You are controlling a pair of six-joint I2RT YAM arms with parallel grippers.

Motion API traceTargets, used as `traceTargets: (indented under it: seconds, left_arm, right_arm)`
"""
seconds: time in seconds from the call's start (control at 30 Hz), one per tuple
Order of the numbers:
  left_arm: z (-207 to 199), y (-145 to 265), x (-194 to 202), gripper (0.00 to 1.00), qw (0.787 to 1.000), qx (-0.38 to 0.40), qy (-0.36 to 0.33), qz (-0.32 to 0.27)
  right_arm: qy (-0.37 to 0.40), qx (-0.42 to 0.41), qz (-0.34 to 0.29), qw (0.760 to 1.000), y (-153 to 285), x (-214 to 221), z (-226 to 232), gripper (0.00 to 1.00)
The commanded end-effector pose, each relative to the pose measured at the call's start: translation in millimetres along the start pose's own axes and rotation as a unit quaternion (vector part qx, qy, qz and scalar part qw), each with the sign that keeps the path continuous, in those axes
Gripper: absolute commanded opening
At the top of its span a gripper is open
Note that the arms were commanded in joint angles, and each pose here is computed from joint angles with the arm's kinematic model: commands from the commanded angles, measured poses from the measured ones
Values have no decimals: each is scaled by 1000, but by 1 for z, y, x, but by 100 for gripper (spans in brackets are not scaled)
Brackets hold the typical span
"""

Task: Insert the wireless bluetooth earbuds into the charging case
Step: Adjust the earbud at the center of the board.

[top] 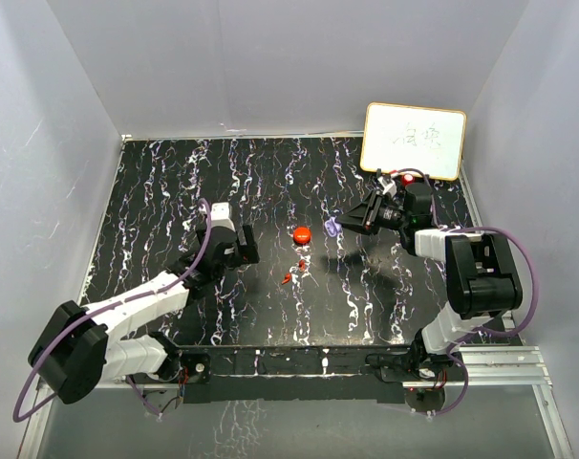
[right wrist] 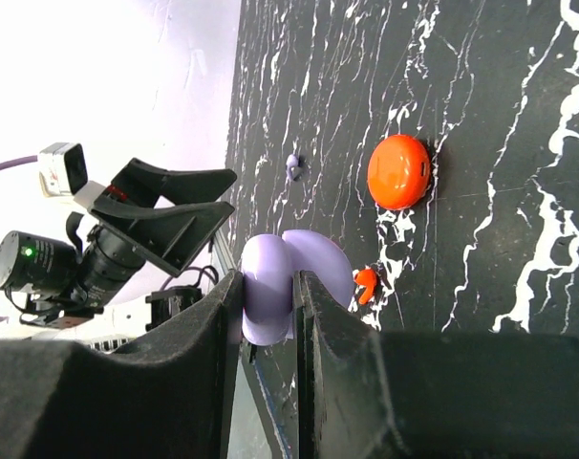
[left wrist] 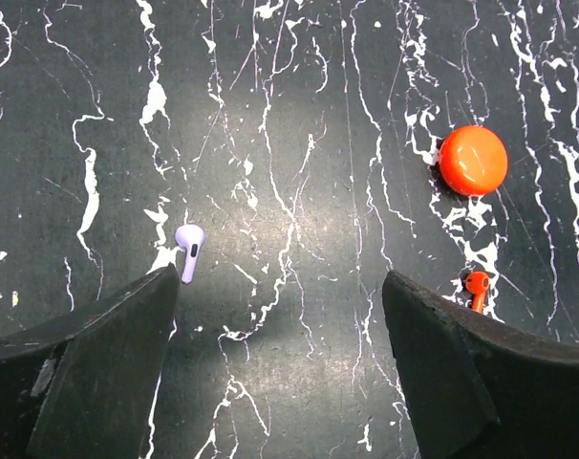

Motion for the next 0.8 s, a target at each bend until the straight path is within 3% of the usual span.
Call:
traceTargets:
  seconds: [0.0,0.27,0.77]
  left_arm:
    - [-9,1,-11,84,999,30,18,-22]
    - [-2,-2,0,72,998,49,29,-20]
    - [27,-26,13,50,999,-44,-10,9]
  right_arm:
    - [36,-40,8,999,-6,-5,18,0]
    - [39,-43,14,998,-14,-4,22,0]
    - [39,-43,20,998,-20,-3,22,0]
Point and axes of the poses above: each gripper's point midway between its finger pads, its own y axis back along the fingers, its own z axis along the line the jaws close on, x = y × z, the point moved 1 cm from there along y, back along the fingers, and after that the axes turned 10 degrees about y, right-handed, at the moved point
